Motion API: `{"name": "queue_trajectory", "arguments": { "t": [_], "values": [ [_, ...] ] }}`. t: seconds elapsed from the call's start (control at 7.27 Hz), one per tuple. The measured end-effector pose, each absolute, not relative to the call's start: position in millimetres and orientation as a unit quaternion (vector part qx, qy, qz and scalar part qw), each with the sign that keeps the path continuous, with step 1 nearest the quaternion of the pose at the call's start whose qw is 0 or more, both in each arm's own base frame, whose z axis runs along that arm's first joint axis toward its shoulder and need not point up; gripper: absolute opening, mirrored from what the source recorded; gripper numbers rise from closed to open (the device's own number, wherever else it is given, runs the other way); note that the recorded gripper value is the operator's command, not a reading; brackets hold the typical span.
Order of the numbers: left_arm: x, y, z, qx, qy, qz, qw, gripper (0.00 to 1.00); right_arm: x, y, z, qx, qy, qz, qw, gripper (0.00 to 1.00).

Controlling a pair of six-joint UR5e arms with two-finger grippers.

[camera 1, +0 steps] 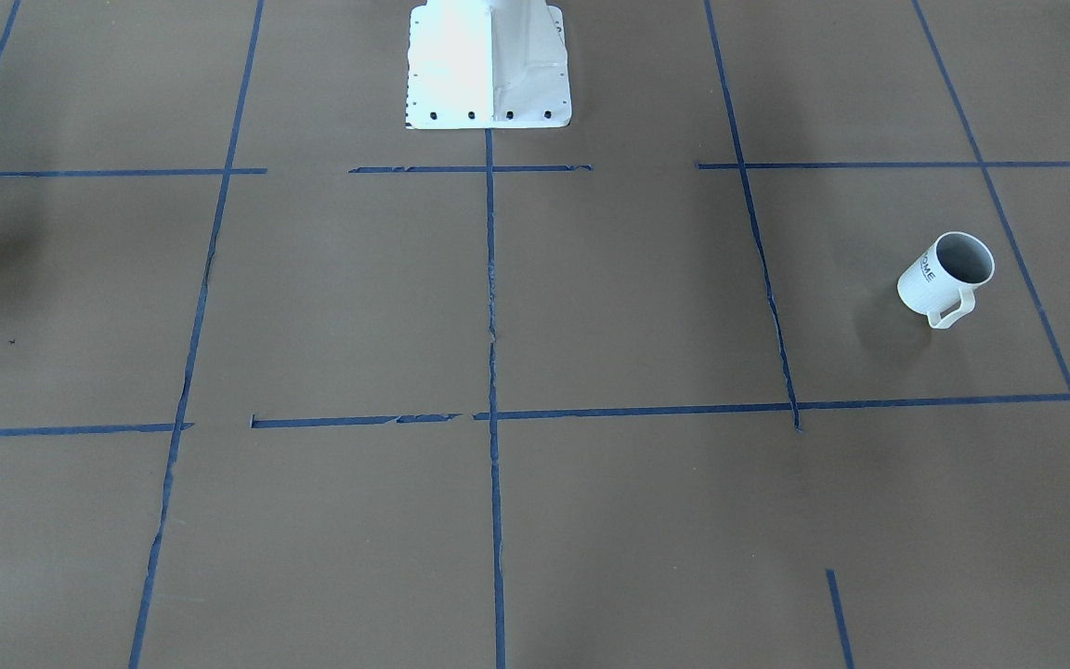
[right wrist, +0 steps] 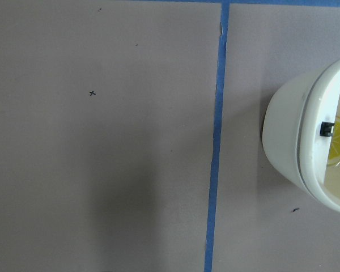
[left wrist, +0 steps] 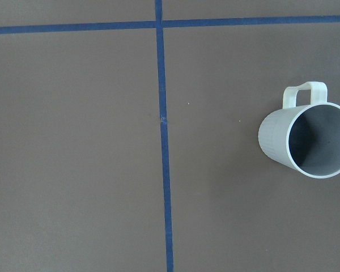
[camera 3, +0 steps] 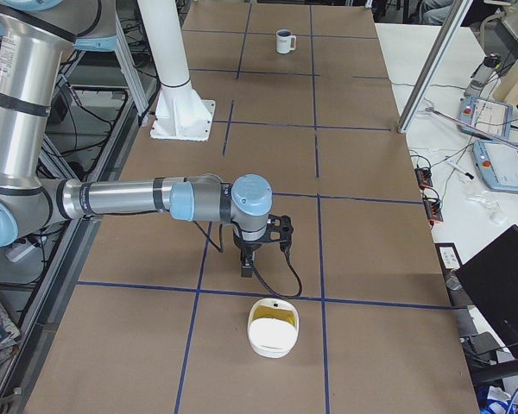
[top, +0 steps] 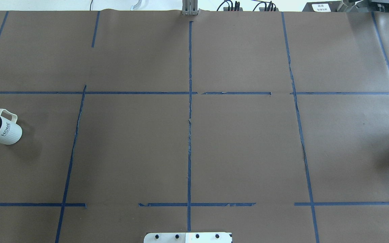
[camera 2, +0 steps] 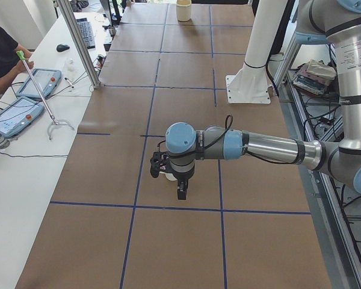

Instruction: Left arm hands cup to right arm to dump lemon

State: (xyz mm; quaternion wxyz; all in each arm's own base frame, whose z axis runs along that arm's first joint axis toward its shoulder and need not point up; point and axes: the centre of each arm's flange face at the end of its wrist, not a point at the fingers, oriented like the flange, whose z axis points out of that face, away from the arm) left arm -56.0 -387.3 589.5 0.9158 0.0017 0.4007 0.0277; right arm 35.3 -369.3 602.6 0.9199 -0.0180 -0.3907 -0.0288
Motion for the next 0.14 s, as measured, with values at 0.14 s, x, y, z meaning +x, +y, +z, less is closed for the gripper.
{"name": "queue_trajectory", "arguments": {
  "t": [0.14],
  "values": [
    [-55.1, -388.3, 584.1, 0.006, 0.4, 0.031, 0.916, 1.0, 35.3, -369.3, 602.6, -0.018, -0.391, -0.029, 0.92, 1.0]
  ]
}}
